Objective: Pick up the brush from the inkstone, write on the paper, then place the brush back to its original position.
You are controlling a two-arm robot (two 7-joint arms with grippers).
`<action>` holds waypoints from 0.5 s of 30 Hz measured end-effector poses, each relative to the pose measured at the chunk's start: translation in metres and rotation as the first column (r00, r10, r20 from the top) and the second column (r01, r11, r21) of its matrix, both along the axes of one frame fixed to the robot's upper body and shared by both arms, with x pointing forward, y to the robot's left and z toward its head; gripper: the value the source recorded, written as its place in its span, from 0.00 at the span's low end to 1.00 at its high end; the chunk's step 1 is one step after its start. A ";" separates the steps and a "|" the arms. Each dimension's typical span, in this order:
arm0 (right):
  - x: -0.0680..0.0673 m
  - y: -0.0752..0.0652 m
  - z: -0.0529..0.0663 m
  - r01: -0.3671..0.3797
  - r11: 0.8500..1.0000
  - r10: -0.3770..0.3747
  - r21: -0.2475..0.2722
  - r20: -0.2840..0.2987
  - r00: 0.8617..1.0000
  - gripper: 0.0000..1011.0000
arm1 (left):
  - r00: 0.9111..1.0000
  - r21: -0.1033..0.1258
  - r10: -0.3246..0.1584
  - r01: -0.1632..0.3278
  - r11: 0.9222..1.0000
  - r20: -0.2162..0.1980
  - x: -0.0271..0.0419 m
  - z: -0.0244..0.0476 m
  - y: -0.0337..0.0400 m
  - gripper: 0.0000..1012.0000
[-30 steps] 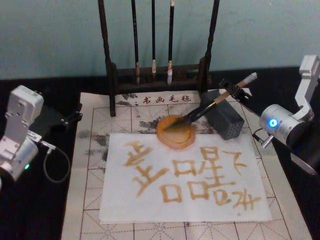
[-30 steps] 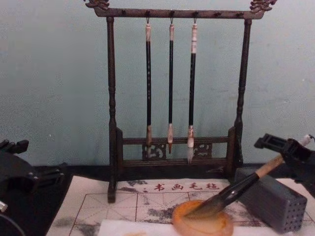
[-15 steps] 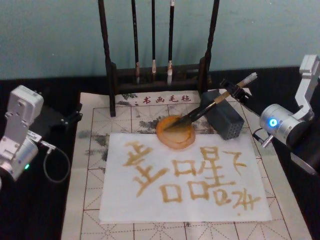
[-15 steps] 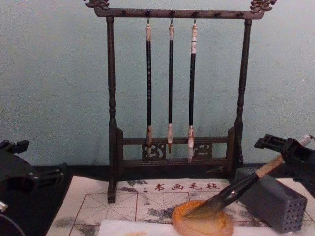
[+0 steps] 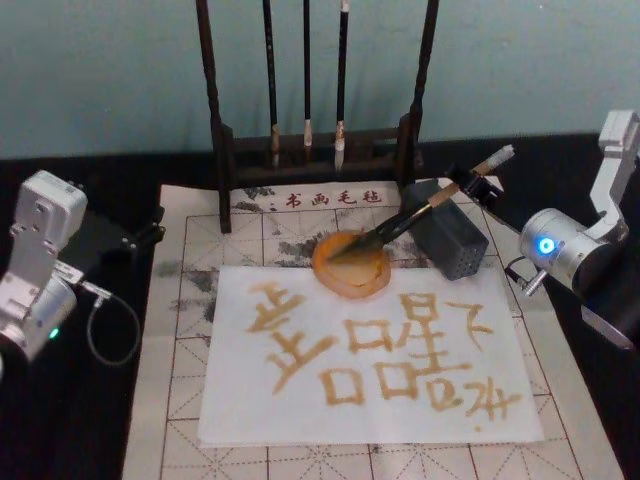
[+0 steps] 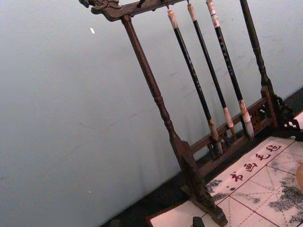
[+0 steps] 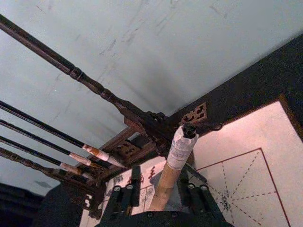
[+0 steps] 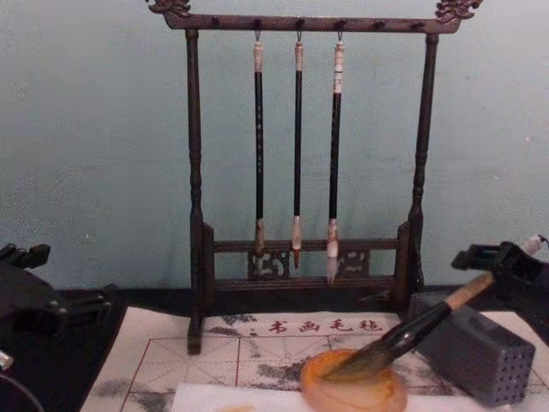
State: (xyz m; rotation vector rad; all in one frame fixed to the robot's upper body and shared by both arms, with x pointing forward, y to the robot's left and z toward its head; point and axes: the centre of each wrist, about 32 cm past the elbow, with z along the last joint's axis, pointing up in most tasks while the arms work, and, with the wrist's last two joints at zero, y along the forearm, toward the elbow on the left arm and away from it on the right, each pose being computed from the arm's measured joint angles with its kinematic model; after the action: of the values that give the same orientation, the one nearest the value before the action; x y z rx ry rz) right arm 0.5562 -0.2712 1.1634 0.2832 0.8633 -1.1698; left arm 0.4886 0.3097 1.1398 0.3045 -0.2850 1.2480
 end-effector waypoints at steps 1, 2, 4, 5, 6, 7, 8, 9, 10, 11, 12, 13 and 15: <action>0.000 0.000 0.000 0.000 1.000 0.000 0.000 0.000 1.000 0.48 | 1.000 0.000 0.000 0.000 1.000 0.000 0.0000 0.0000 0.0000 0.99; 0.000 0.000 0.000 0.000 1.000 0.000 0.000 0.000 1.000 0.46 | 1.000 0.000 0.000 0.000 1.000 0.000 0.0000 0.0000 0.0000 0.99; 0.000 0.000 0.000 0.000 1.000 0.000 0.000 0.000 1.000 0.42 | 1.000 0.000 0.000 0.000 1.000 0.000 0.0000 0.0000 0.0000 0.99; 0.000 0.000 0.000 0.000 1.000 0.000 0.000 0.000 1.000 0.37 | 1.000 0.000 0.000 0.000 1.000 0.000 0.0000 0.0000 0.0000 0.99; 0.000 0.000 0.000 0.000 1.000 0.000 0.000 0.000 1.000 0.34 | 1.000 0.000 0.000 0.000 1.000 0.000 0.0000 0.0000 0.0000 0.99; 0.000 0.000 0.000 0.000 1.000 0.000 0.000 0.000 1.000 0.30 | 1.000 0.000 0.000 0.000 1.000 0.000 0.0000 0.0000 0.0000 0.99; 0.000 0.000 0.000 0.000 1.000 0.000 0.000 0.000 1.000 0.26 | 1.000 0.000 0.000 0.000 1.000 0.000 0.0000 0.0000 0.0000 0.99; 0.000 0.000 0.000 0.000 1.000 0.000 0.000 0.000 1.000 0.26 | 1.000 0.000 0.000 0.000 1.000 0.000 0.0000 0.0000 0.0000 0.99; 0.000 0.000 0.000 0.000 1.000 0.000 0.000 0.000 1.000 0.21 | 1.000 0.000 0.000 0.000 1.000 0.000 0.0000 0.0000 0.0000 0.99; 0.000 0.000 0.000 -0.001 1.000 0.001 0.000 0.000 1.000 0.20 | 1.000 0.000 0.000 0.000 1.000 0.000 0.0000 0.0000 0.0000 0.99; 0.000 0.000 0.000 -0.001 1.000 0.001 0.000 0.000 1.000 0.20 | 1.000 0.000 0.000 0.000 1.000 0.000 0.0000 0.0000 0.0000 0.99; 0.000 0.000 0.000 -0.001 1.000 0.001 0.000 0.000 1.000 0.20 | 1.000 0.000 0.000 0.000 1.000 0.000 0.0000 0.0000 0.0000 0.99; 0.000 0.000 0.000 -0.001 1.000 0.001 0.000 0.000 1.000 0.20 | 1.000 0.000 0.000 0.000 1.000 0.000 0.0000 0.0000 0.0000 0.99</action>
State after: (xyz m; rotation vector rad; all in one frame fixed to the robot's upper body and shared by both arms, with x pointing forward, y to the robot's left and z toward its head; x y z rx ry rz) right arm 0.5562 -0.2712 1.1634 0.2826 0.8634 -1.1694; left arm 0.4886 0.3097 1.1398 0.3045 -0.2850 1.2479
